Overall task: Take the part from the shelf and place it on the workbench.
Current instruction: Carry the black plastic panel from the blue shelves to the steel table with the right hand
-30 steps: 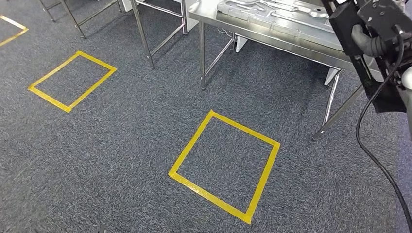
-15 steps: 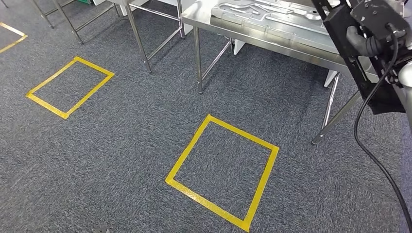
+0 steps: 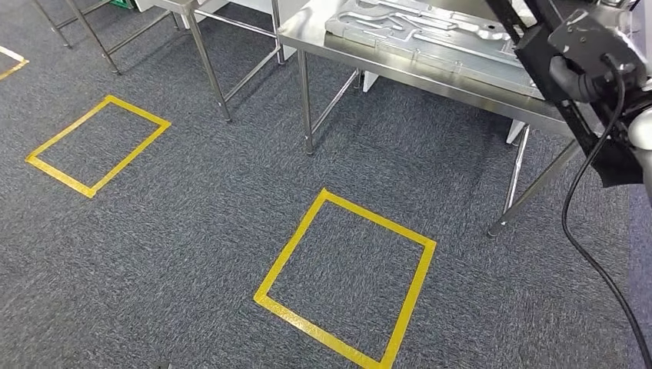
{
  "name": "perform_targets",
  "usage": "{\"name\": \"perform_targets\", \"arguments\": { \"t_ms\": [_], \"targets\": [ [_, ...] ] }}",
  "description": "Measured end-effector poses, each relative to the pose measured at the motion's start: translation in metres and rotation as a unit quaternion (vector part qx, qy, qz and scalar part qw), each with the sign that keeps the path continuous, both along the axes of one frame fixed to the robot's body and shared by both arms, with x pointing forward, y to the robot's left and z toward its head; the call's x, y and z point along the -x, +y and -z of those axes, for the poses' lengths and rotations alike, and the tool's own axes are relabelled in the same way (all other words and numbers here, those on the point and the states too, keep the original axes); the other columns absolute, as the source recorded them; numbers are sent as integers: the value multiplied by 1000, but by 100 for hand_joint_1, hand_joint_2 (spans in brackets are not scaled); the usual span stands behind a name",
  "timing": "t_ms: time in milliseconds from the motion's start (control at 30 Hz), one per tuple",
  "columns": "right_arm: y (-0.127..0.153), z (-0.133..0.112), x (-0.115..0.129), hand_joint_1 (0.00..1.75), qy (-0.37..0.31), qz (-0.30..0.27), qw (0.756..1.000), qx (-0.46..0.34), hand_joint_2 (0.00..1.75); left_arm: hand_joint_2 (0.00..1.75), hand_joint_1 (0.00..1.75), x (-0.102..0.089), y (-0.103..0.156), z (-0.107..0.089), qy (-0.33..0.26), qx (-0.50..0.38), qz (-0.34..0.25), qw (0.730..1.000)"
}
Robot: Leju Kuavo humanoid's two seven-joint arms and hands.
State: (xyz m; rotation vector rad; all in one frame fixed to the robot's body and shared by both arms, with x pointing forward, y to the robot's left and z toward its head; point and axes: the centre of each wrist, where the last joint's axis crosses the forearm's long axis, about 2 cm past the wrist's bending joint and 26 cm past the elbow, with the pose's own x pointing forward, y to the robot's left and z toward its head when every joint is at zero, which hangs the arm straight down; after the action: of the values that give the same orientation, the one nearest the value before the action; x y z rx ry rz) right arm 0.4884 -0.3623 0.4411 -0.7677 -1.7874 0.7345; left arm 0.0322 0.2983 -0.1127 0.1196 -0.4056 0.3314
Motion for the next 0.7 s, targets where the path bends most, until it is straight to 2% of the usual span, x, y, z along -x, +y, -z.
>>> {"name": "perform_targets", "arguments": {
  "t_ms": [133, 333, 700],
  "targets": [
    [-4, -2, 2, 175, -6, 3, 1000, 2, 175, 0, 0, 0, 0, 0, 0, 1, 1, 1000],
    [-14, 12, 6, 175, 14, 13, 1000, 4, 175, 0, 0, 4, -2, 0, 5, 7, 2, 1000],
    [-21, -11, 11, 175, 3, -2, 1000, -4, 175, 0, 0, 3, -2, 0, 1, 11, 3, 1000]
  ]
}}
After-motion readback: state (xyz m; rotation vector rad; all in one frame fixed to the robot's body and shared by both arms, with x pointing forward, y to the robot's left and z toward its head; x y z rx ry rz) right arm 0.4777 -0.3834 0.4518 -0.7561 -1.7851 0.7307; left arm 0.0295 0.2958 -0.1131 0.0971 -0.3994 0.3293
